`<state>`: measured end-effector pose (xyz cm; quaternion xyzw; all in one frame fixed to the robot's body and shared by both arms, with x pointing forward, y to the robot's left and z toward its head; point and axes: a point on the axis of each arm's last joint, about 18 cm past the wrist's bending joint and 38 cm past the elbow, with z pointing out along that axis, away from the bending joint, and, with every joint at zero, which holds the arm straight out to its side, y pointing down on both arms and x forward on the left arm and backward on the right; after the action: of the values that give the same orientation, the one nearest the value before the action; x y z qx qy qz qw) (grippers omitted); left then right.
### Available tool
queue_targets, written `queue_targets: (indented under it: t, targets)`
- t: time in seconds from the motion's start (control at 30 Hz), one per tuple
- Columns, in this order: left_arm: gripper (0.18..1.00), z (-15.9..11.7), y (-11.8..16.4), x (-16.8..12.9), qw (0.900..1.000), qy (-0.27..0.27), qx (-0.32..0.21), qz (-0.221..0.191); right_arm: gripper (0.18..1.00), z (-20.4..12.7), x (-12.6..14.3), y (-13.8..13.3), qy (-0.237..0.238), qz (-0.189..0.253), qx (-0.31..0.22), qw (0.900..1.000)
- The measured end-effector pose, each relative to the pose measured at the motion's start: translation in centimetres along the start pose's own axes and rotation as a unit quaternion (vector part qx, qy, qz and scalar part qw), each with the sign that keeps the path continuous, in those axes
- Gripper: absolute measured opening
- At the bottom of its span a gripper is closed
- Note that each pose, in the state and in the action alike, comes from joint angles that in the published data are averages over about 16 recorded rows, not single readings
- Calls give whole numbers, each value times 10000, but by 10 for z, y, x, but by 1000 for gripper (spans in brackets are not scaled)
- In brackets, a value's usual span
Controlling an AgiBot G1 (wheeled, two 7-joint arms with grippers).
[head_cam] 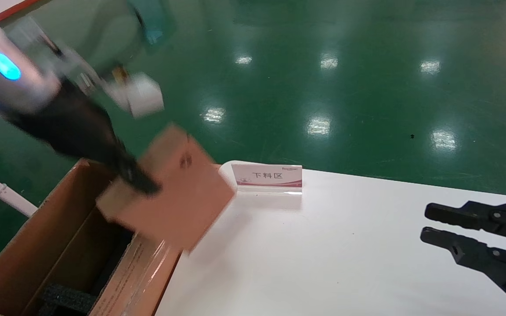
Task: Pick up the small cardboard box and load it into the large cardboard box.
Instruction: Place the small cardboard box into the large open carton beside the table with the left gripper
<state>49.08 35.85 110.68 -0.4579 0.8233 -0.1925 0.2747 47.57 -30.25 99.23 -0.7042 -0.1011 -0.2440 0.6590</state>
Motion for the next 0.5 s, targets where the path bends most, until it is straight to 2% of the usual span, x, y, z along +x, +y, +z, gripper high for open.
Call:
queue_targets:
  t: [0.13,0.27,0.5]
  targets:
    - [362,-45,-4,-3,9988,-309,369,45,313,0,0,0,0,0,0,10000]
    - [360,-79,-3,-7,9965,-647,518,66,267,0,0,0,0,0,0,10000]
    - [358,-106,13,-22,9930,-1152,234,-80,212,0,0,0,0,0,0,10000]
